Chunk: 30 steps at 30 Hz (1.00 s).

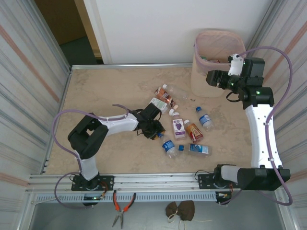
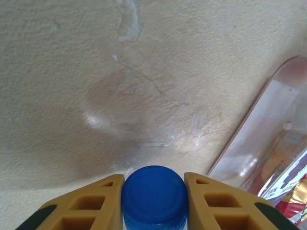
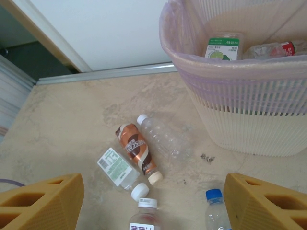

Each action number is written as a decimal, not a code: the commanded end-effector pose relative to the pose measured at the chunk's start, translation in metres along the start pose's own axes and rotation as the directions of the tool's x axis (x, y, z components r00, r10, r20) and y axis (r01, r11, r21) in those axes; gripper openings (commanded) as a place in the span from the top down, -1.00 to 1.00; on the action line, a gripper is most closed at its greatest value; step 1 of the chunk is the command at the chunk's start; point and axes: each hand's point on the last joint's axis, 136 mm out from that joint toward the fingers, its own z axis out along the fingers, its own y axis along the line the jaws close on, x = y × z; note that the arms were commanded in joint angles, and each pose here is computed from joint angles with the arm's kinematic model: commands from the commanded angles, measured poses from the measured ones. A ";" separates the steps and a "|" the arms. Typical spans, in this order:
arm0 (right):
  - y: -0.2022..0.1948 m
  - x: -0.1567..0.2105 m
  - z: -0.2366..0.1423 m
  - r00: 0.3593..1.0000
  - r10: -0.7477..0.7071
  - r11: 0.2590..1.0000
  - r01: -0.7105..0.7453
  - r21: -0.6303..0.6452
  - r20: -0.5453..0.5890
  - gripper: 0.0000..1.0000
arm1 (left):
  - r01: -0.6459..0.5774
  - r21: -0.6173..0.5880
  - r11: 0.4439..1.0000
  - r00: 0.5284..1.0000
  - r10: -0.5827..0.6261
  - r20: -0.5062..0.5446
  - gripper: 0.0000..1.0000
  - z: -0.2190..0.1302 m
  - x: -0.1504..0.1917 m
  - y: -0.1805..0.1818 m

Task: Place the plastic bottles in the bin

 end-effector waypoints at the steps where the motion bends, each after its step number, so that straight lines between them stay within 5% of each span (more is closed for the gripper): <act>1: 0.004 -0.004 -0.014 0.999 -0.022 1.000 0.022 -0.001 0.036 -0.50 | -0.002 0.008 1.000 0.999 0.002 0.041 0.43 -0.014 -0.009 -0.002; 10: 0.030 0.004 -0.026 0.998 -0.057 0.997 0.059 -0.051 0.040 -0.49 | -0.138 0.071 0.988 0.976 0.124 0.177 0.43 -0.068 -0.029 -0.018; 17: 0.081 0.017 -0.029 0.990 -0.124 0.968 0.136 -0.212 0.065 -0.50 | -0.387 0.153 0.909 0.871 0.306 0.384 0.49 -0.137 -0.044 -0.049; 22: 0.125 0.028 -0.030 0.977 -0.182 0.907 0.211 -0.365 0.114 -0.51 | -0.602 0.193 0.775 0.725 0.428 0.540 0.57 -0.191 -0.045 -0.074; 30: 0.182 0.053 -0.032 0.959 -0.237 0.786 0.285 -0.549 0.159 -0.52 | -0.877 0.254 0.408 0.460 0.557 0.692 0.70 -0.263 -0.012 -0.116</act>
